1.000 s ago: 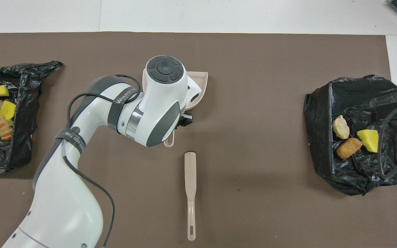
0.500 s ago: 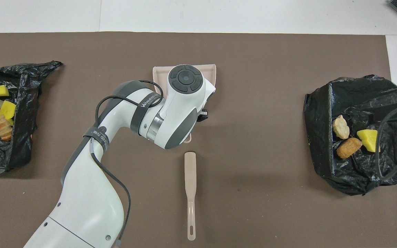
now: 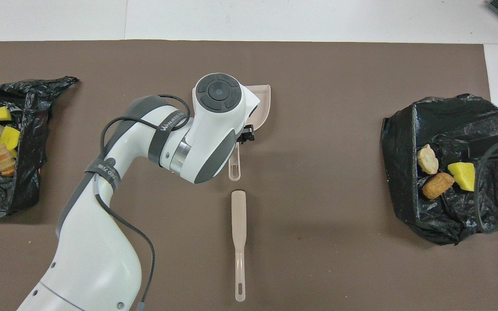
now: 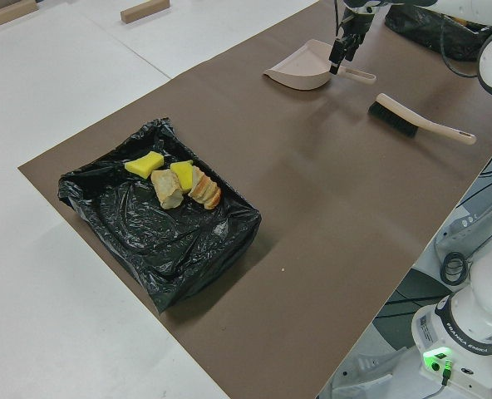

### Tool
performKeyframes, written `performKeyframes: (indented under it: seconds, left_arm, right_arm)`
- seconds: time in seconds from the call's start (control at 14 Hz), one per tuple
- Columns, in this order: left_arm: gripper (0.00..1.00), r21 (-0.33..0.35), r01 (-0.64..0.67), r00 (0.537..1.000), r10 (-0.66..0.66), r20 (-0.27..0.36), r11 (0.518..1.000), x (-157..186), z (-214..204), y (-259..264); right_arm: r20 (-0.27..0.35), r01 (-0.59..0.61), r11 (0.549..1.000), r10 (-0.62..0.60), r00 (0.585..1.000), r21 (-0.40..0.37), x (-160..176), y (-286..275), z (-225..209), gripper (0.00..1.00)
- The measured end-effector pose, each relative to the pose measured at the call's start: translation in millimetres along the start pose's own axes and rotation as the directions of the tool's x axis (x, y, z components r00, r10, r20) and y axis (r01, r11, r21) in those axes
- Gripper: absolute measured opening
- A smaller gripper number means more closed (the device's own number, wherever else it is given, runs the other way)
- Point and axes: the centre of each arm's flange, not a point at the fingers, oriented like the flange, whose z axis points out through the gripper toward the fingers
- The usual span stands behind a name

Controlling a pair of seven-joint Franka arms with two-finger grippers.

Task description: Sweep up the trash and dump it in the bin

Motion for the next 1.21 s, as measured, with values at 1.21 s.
performKeyframes:
  seconds: [1.21]
  left_arm:
    - [1.0, -0.065, -0.171, 0.985, 0.17, -0.016, 0.983, 24, -201, -373]
  right_arm:
    - [0.016, 0.011, 0.999, -0.01, 1.0, -0.038, -12, 13, 10, 1.0]
